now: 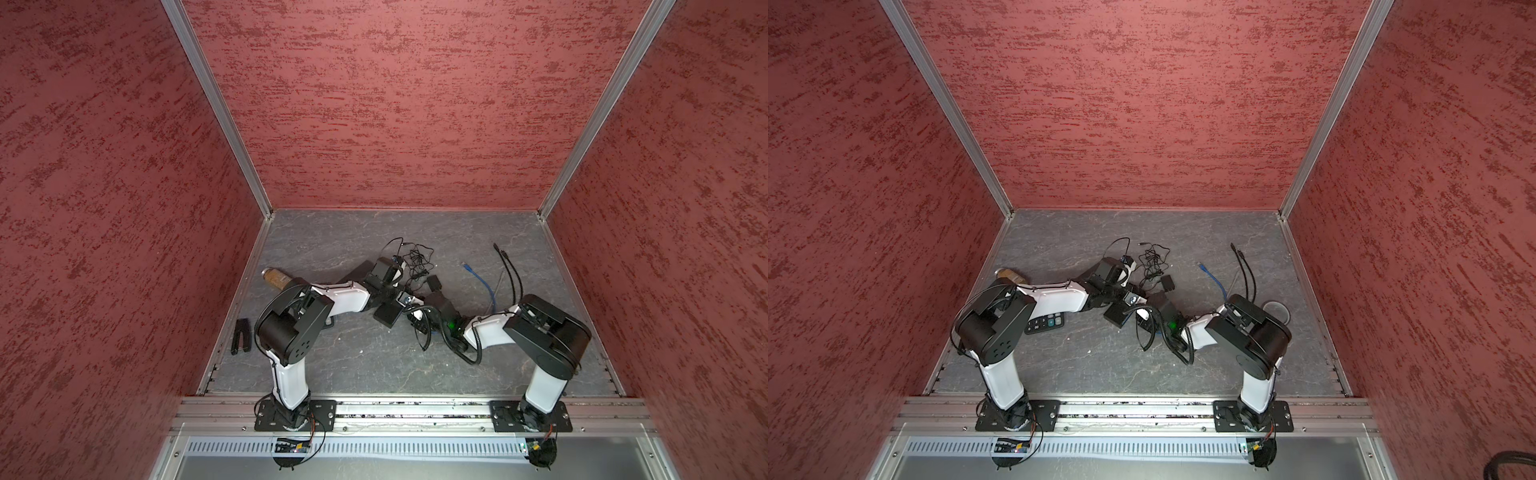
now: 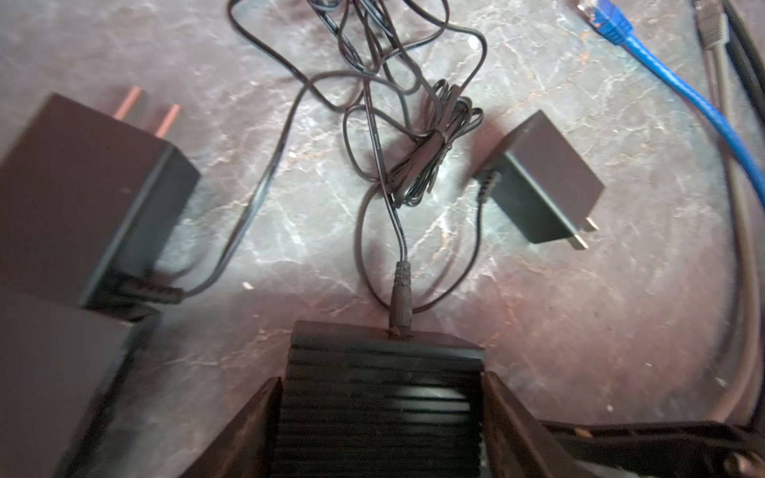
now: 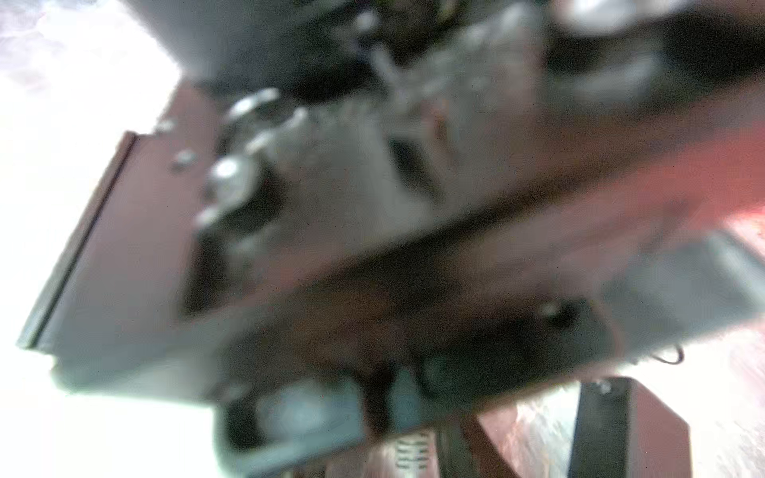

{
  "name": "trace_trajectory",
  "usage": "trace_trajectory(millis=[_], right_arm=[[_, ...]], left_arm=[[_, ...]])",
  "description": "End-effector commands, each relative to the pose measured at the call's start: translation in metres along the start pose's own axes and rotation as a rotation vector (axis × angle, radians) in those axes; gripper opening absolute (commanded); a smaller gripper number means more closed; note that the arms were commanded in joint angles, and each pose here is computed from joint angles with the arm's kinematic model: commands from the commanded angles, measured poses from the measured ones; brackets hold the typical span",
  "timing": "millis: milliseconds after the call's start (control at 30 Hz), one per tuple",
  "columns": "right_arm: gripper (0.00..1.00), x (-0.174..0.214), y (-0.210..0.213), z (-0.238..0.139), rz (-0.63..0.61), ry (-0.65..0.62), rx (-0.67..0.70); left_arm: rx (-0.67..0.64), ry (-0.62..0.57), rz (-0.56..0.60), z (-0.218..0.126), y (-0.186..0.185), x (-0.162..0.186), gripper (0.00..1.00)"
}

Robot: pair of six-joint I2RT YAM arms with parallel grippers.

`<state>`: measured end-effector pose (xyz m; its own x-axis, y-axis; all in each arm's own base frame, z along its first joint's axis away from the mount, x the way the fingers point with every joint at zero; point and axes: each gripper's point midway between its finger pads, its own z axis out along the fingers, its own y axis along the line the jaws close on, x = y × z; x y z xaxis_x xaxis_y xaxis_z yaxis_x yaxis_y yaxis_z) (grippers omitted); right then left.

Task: Insert the plug into the switch port
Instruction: 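Open the right gripper off the grey plug and draw it back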

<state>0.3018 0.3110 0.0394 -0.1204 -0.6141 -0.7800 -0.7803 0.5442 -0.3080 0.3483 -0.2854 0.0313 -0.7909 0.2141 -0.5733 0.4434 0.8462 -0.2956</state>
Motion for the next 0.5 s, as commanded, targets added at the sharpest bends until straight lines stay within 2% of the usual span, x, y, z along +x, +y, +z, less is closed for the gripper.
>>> trace_trajectory(millis=[0, 200, 300, 467], right_arm=[[0.45, -0.105, 0.001, -0.031, -0.04, -0.34, -0.047], [0.47, -0.105, -0.011, -0.046, -0.025, -0.296, -0.067], [0.47, -0.097, -0.017, -0.05, -0.022, -0.227, -0.073], [0.45, -0.079, -0.033, -0.065, 0.012, -0.127, -0.059]], left_arm=[[0.121, 0.282, -0.037, 0.011, -0.026, 0.079, 0.53], [0.106, 0.267, -0.043, 0.009, -0.021, 0.072, 0.57], [0.1, 0.256, -0.045, 0.008, -0.018, 0.068, 0.58], [0.097, 0.237, -0.033, 0.003, -0.016, 0.062, 0.67]])
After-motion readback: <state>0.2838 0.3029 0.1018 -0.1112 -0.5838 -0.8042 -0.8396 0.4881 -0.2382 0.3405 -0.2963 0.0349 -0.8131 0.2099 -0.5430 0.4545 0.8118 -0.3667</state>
